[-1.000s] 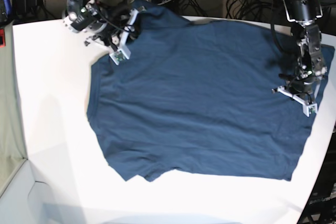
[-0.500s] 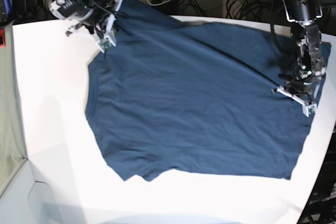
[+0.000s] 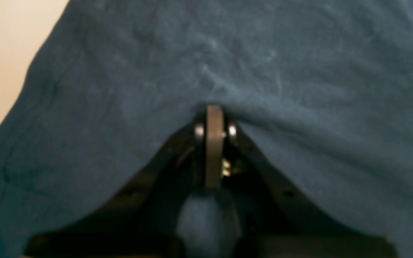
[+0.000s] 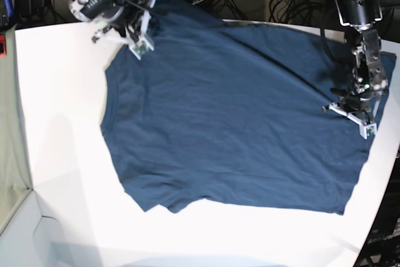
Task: Layout the t-shirt on the table in an organized manner, then fold the t-shirt properly
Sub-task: 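Pull the shoulder edge with the right gripper away from the left gripper, then lift the shirt edge with both grippers and fold it over the body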
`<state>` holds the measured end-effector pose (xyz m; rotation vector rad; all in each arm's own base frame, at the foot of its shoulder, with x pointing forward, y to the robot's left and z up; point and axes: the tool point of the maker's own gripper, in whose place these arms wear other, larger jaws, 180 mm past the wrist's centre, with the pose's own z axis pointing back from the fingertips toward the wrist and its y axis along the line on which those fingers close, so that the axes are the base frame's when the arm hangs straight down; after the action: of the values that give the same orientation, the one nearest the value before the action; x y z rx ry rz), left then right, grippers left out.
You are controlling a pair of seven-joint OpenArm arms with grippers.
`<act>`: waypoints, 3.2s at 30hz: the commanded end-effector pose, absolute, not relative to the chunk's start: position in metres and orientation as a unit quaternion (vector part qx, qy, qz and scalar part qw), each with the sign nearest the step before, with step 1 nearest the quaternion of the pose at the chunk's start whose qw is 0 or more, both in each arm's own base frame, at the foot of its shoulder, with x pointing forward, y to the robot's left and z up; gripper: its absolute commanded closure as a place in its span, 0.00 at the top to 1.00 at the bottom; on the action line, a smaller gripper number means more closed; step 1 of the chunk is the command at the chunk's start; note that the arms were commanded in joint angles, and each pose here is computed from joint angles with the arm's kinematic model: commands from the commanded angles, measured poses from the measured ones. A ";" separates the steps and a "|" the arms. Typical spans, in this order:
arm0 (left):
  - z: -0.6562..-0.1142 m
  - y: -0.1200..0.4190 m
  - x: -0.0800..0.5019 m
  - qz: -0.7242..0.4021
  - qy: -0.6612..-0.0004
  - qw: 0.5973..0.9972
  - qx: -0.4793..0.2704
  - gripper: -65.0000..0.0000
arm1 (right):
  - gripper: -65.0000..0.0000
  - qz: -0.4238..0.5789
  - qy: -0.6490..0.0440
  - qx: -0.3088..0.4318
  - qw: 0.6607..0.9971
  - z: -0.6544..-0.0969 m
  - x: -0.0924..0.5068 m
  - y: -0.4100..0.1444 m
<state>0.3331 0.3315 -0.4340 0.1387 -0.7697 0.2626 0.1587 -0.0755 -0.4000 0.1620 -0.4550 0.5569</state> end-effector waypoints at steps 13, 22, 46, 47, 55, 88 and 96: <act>-0.442 0.328 0.325 0.129 -0.348 0.926 0.061 0.00 | 0.00 0.258 -0.209 0.074 0.940 -0.404 0.141 -0.087; -0.442 0.327 0.326 0.129 -0.350 0.926 0.060 0.00 | 0.00 0.182 -0.154 0.046 0.970 -0.419 0.099 -0.130; -0.421 0.318 0.319 0.103 -0.376 0.919 0.066 0.00 | 0.46 0.122 -0.181 -0.011 0.976 -0.408 0.122 -0.179; -0.419 0.317 0.318 0.100 -0.378 0.918 0.066 0.00 | 0.45 0.119 -0.190 -0.006 0.974 -0.407 0.129 -0.175; -0.408 0.311 0.312 0.089 -0.365 0.925 0.065 0.00 | 0.03 0.170 -0.209 0.019 0.963 -0.395 0.172 -0.136; -0.442 0.318 0.268 0.119 -0.316 0.939 0.067 0.00 | 0.00 0.168 -0.199 0.016 0.965 -0.426 0.303 -0.196; -0.461 0.312 0.298 0.155 -0.316 0.935 0.042 0.00 | 0.00 0.161 -0.237 0.029 0.958 -0.424 0.339 -0.207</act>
<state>0.3180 0.3173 -0.4399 0.0906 -0.7674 0.3158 0.3377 -0.1917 -0.4275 0.1167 -0.5049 0.3210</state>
